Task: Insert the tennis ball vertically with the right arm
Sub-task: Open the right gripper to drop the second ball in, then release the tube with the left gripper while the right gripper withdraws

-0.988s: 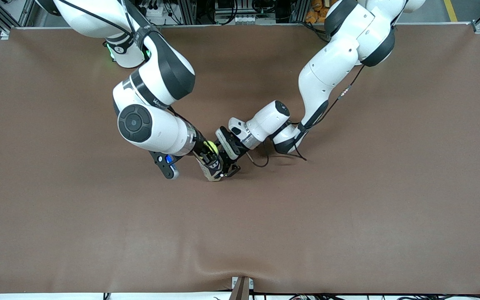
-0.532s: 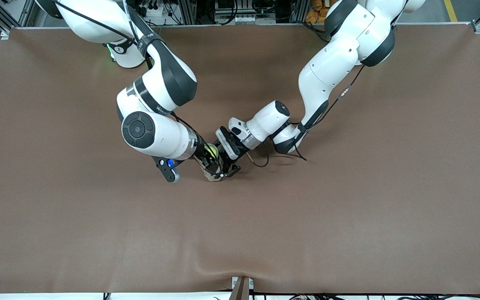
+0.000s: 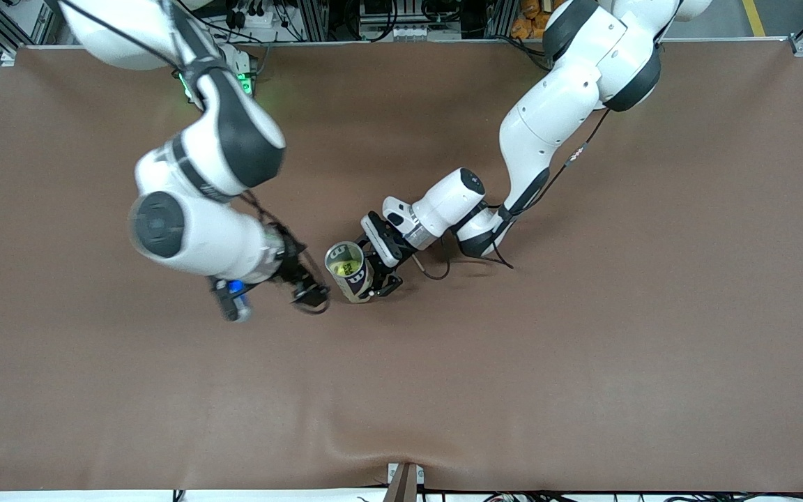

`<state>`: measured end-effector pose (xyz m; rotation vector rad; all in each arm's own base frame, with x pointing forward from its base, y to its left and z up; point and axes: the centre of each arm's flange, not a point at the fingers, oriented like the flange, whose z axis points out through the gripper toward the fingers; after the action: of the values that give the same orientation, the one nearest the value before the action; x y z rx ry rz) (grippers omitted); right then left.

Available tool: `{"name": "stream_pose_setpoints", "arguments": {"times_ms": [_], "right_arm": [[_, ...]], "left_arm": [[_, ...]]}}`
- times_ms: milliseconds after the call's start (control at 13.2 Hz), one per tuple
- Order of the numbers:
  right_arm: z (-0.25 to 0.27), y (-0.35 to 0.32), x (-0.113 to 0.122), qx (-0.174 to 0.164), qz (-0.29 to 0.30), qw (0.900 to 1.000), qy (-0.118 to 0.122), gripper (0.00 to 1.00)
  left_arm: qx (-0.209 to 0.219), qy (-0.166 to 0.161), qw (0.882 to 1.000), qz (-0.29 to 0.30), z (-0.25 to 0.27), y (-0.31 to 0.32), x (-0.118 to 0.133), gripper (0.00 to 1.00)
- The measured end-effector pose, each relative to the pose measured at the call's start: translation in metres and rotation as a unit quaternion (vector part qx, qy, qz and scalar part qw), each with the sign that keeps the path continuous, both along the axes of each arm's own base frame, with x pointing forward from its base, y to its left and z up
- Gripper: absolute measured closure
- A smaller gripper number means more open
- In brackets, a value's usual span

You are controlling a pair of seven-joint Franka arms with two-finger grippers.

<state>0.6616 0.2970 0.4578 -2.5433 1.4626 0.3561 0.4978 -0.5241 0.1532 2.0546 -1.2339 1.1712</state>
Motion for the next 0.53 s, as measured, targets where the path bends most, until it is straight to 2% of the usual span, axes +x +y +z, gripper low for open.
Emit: {"name": "stream_pose_setpoints", "arguments": {"times_ms": [152,228,304,532], "right_arm": [[0.015,-0.038,0.017,0.005,0.0,1.0,-0.023,0.0],[0.017,-0.054,0.023,0.004,0.004,1.0,-0.03,0.0],[0.017,-0.067,0.028,0.0,0.009,0.999,-0.036,0.0],[0.015,-0.101,0.038,-0.026,0.053,0.997,-0.059,0.0]], "left_arm": [[0.002,0.003,1.0,-0.001,-0.003,0.001,-0.002,0.12],[0.005,0.006,1.0,-0.002,-0.006,0.002,-0.004,0.03],[0.007,0.009,1.0,-0.003,-0.009,0.003,-0.006,0.0],[0.014,0.017,1.0,-0.006,-0.017,0.005,-0.012,0.0]]}}
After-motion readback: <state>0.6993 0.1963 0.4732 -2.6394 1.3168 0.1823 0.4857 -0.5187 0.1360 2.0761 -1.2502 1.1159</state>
